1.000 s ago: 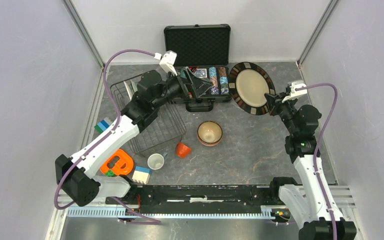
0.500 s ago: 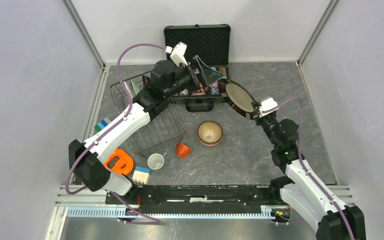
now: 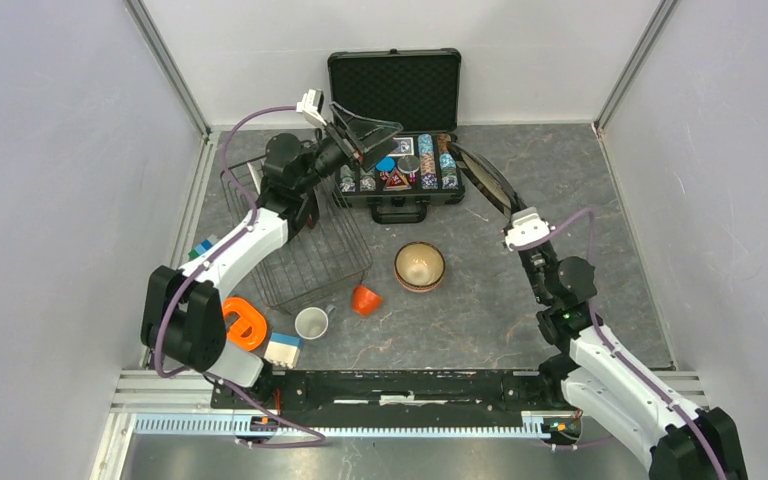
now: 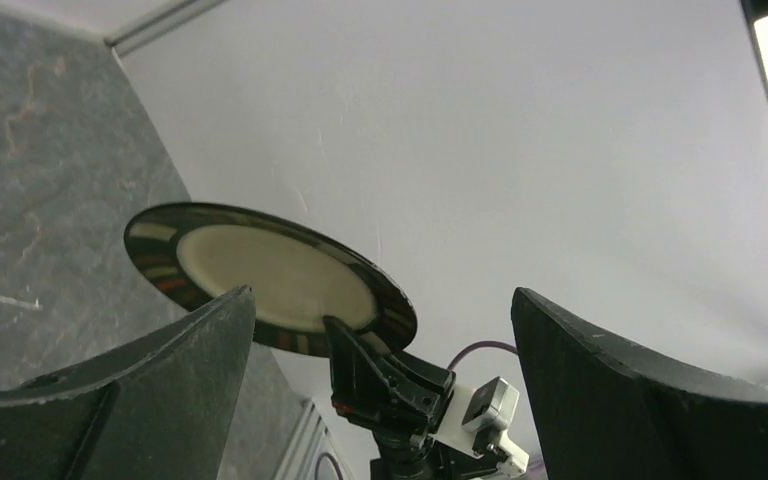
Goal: Load the mixed dishes into the dish rack
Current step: Pick up the plate at the center of the board.
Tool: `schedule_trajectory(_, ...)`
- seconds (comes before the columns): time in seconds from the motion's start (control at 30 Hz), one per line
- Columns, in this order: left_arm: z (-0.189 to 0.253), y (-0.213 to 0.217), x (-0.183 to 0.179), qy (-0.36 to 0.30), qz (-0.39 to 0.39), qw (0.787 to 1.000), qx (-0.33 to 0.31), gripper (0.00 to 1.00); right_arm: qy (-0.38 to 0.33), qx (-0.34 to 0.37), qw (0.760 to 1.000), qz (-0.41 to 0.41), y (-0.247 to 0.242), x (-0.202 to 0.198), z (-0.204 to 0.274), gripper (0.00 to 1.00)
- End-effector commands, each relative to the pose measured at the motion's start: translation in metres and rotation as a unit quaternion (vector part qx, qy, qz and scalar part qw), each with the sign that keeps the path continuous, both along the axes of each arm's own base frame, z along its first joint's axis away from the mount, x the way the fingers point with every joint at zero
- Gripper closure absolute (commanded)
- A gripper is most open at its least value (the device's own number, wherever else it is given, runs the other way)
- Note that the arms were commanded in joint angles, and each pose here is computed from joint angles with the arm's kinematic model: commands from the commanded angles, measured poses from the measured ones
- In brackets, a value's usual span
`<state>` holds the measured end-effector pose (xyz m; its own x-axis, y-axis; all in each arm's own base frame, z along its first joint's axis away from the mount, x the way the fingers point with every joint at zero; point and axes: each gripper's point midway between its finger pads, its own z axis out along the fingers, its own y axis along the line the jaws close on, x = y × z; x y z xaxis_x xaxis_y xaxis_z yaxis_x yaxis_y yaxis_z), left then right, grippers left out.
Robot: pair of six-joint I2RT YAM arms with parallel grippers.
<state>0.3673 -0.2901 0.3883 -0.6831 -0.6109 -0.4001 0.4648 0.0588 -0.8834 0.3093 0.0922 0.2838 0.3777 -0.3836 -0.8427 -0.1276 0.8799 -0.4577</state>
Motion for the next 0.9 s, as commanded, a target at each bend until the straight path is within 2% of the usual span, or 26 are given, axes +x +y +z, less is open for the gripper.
schedule_trajectory(0.0,0.031,-0.003,-0.029,-0.047,-0.01,0.998,0.048,0.0,-0.167,0.021,0.986,-0.015,-0.004,-0.03,0.083,1.0)
schedule_trajectory(0.07,0.021,0.0,-0.026,-0.04,0.024,0.994,0.099,0.0,-0.178,0.027,0.983,-0.035,-0.007,-0.034,0.083,1.0)
schedule_trajectory(0.2,-0.005,0.001,-0.026,-0.021,0.085,0.973,0.212,0.0,-0.206,-0.021,0.976,-0.061,0.003,-0.043,0.08,1.0)
schedule_trajectory(0.27,-0.012,-0.007,-0.031,-0.017,0.103,0.965,0.239,0.0,-0.221,-0.027,0.972,-0.081,0.001,-0.05,0.079,1.0)
schedule_trajectory(0.43,-0.03,-0.036,-0.046,0.001,0.079,0.965,0.251,0.01,-0.262,-0.044,0.952,-0.154,-0.013,-0.07,0.082,1.0)
schedule_trajectory(0.53,-0.039,-0.046,-0.047,0.017,0.078,0.967,0.243,0.04,-0.277,-0.034,0.943,-0.182,-0.02,-0.08,0.083,1.0)
schedule_trajectory(0.87,-0.069,-0.071,-0.047,0.069,0.073,0.967,0.235,0.09,-0.272,-0.008,0.94,-0.205,-0.028,-0.084,0.084,1.0)
